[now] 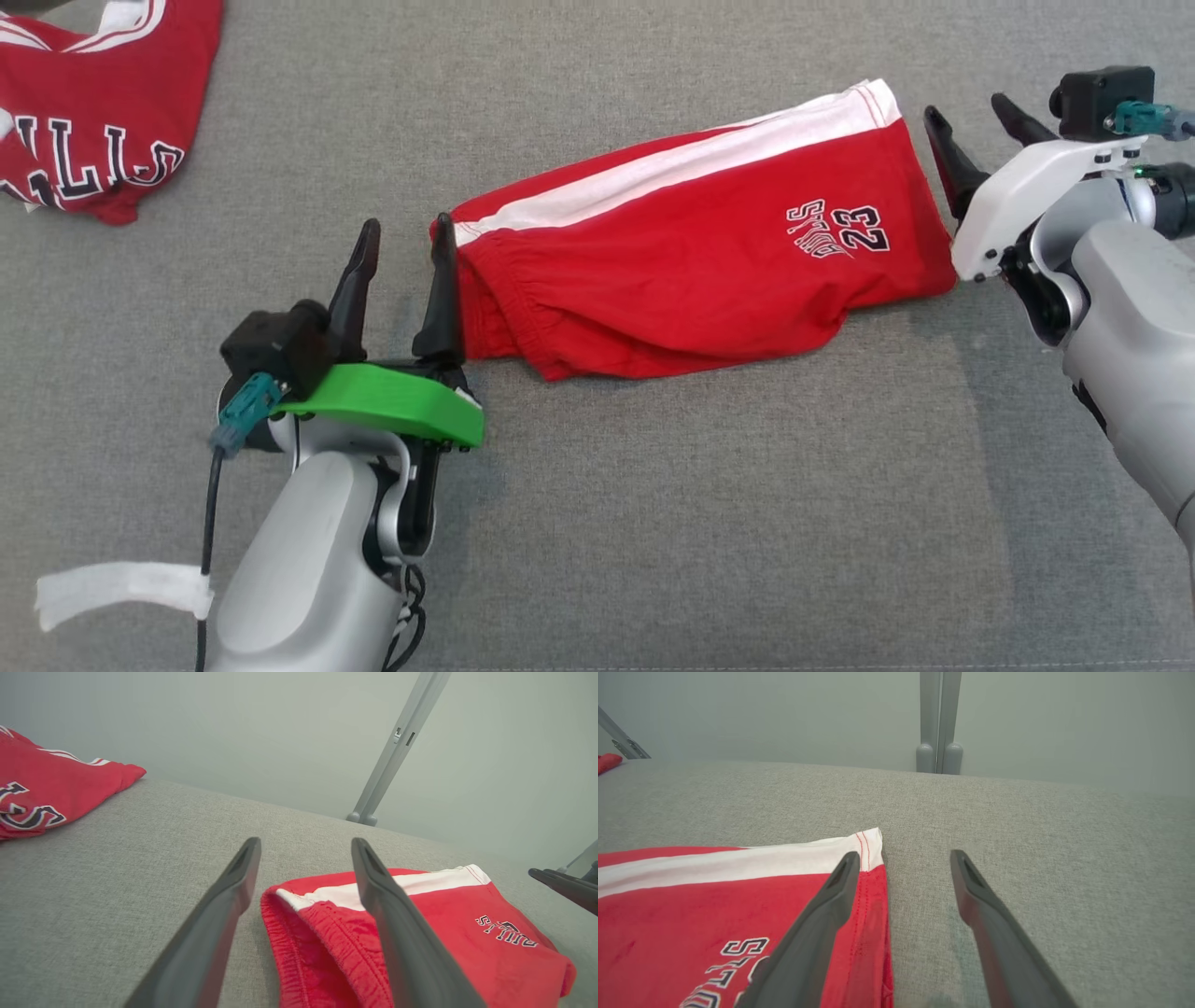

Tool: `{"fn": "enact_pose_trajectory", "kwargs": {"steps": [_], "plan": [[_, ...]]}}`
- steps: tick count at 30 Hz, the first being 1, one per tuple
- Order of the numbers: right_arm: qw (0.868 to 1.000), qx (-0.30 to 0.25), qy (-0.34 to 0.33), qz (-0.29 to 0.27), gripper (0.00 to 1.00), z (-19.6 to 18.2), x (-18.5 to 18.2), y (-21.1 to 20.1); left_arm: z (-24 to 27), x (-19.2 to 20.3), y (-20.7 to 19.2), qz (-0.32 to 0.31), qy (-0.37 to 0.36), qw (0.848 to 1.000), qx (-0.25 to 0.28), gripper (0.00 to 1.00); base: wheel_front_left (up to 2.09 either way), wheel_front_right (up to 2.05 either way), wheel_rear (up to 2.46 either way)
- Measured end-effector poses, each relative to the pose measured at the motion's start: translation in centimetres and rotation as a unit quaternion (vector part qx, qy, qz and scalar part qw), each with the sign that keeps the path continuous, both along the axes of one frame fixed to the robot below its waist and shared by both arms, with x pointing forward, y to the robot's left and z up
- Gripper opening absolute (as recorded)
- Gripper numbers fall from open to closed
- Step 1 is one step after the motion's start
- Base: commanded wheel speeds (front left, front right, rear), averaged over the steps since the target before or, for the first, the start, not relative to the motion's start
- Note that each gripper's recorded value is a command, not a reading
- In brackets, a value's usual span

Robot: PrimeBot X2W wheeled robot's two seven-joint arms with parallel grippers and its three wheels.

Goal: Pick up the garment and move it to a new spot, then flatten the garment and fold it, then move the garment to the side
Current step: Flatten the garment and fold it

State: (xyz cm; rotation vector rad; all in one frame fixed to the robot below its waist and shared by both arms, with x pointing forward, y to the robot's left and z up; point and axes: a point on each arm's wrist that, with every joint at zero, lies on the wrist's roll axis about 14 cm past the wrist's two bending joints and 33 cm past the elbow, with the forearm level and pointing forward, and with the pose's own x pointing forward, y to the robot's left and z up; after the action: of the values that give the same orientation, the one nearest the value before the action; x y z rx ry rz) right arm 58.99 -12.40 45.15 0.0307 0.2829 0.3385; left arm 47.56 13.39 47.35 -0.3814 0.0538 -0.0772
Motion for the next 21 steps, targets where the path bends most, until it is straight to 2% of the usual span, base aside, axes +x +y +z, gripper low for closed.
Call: {"fn": "enact_pose_trajectory", "kwargs": {"steps": [6,12,21], "plan": [[0.998,-0.005,0.059,-0.009,1.00,-1.4,-1.7,-0.9,0.7,-2.5,2.7,0.040,-0.012,0.999,0.018,1.00,0.00,0.00,0.00],[0.993,0.007,0.121,-0.004,1.00,-3.8,-2.9,0.5,0.4,-4.7,5.4,0.087,-0.005,0.996,0.016,1.00,0.00,0.00,0.00],[0.981,-0.002,0.194,-0.007,1.00,-6.4,-3.3,1.3,0.8,-5.6,7.4,0.116,-0.010,0.993,0.021,1.00,0.00,0.00,0.00]]}}
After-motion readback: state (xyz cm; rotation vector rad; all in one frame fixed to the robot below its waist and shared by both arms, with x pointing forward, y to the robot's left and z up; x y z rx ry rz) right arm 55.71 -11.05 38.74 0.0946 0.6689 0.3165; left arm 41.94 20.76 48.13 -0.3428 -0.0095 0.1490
